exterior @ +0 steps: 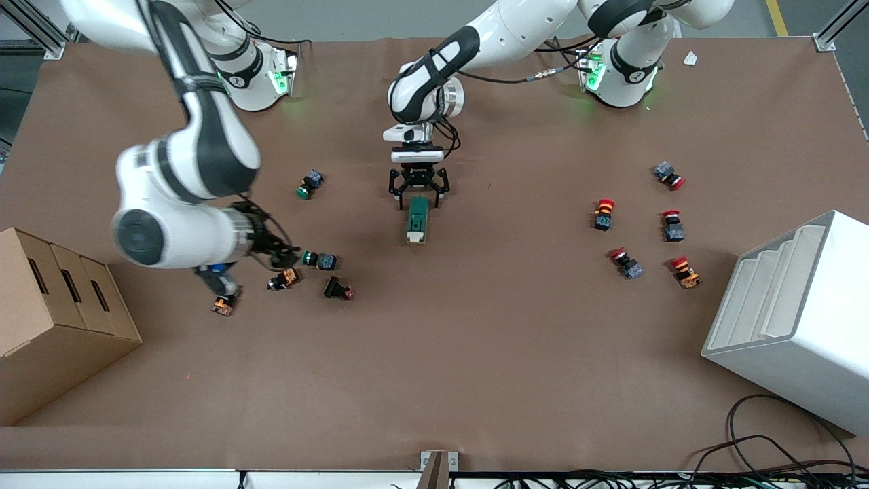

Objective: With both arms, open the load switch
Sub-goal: 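Hold the left gripper above the switch while the right gripper reaches over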

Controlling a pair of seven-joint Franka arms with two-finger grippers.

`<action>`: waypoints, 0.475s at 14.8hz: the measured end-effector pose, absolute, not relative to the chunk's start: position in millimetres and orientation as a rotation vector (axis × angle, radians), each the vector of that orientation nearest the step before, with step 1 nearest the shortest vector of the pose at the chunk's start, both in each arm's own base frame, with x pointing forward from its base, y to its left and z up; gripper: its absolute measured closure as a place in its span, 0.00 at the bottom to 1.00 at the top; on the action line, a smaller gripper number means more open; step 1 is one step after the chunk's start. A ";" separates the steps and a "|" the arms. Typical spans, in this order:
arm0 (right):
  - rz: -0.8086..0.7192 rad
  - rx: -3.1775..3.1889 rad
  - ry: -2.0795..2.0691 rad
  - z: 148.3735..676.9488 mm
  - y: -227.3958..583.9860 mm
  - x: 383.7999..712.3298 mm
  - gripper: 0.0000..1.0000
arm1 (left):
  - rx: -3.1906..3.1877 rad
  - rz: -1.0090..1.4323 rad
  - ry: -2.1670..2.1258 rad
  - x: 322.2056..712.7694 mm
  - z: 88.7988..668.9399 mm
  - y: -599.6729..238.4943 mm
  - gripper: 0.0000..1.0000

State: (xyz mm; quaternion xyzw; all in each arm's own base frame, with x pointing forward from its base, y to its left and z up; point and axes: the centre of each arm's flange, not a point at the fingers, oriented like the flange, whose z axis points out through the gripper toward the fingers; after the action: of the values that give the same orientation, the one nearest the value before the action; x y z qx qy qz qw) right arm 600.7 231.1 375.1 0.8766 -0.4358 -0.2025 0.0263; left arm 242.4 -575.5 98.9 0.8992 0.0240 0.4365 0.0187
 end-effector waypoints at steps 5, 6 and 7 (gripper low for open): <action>-0.538 2.526 -1.586 317.9 337.2 587.4 0.00 | 2.780 1.404 0.054 238.9 93.7 -574.9 0.00; -0.533 2.492 -1.642 303.7 352.4 583.9 0.00 | 2.779 1.409 0.054 238.6 93.4 -575.0 0.00; -0.533 2.467 -1.697 289.9 367.0 580.5 0.00 | 2.779 1.414 0.054 238.4 92.9 -575.0 0.00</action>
State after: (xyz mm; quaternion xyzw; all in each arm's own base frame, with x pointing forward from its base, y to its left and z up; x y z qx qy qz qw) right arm 580.5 367.0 289.9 0.8101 -0.5573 -0.1750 0.0502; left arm 238.4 -575.0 92.9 0.8911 0.0172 0.4534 0.0116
